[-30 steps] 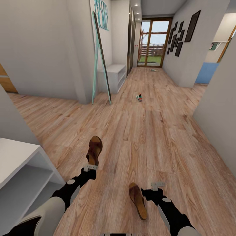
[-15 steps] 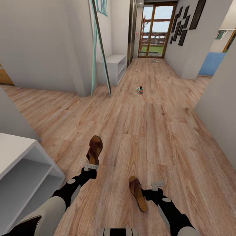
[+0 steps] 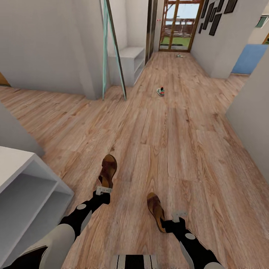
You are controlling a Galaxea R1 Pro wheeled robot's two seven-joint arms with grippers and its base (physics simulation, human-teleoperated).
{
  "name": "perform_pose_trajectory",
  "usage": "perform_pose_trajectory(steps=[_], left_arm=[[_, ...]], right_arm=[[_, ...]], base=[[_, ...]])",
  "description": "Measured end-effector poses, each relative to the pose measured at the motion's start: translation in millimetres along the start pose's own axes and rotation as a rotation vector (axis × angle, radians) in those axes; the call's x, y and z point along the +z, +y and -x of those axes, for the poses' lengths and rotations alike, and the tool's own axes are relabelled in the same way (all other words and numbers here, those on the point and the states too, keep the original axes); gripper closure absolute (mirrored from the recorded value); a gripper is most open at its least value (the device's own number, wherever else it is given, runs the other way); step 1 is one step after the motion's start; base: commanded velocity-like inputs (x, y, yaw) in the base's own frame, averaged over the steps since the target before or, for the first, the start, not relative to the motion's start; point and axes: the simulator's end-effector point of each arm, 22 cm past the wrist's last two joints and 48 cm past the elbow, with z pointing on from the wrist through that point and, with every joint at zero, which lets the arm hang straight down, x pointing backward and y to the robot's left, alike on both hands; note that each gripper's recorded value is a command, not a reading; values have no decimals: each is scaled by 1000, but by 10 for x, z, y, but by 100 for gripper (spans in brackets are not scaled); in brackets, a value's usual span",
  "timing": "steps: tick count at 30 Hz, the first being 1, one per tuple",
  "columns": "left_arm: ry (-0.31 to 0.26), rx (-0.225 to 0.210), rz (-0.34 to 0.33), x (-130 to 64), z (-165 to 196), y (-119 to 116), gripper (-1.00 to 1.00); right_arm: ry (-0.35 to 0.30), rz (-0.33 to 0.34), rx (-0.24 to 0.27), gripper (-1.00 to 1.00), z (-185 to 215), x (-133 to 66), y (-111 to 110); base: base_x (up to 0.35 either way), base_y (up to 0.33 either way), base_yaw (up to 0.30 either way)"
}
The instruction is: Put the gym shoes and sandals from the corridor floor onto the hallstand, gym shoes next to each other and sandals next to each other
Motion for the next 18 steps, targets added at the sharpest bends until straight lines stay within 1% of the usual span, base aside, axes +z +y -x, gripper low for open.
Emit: perform_pose_trajectory(steps=[2, 4, 14, 18], left_arm=[[10, -4, -3, 25, -64, -10, 100], [19, -8, -5, 48, -123, -24, 100], [51, -20, -8, 136, -348, -19, 100], [49, -20, -4, 160, -281, 2, 100]], right_arm=[[-21, 5, -1, -100, -70, 10, 23], [-24, 7, -1, -100, -120, 23, 32], [9, 12, 3, -100, -346, 93, 45], [12, 11, 3, -100, -367, 99, 37]], base=[[0, 0, 0], [0, 0, 0], [0, 0, 0], [0, 0, 0]])
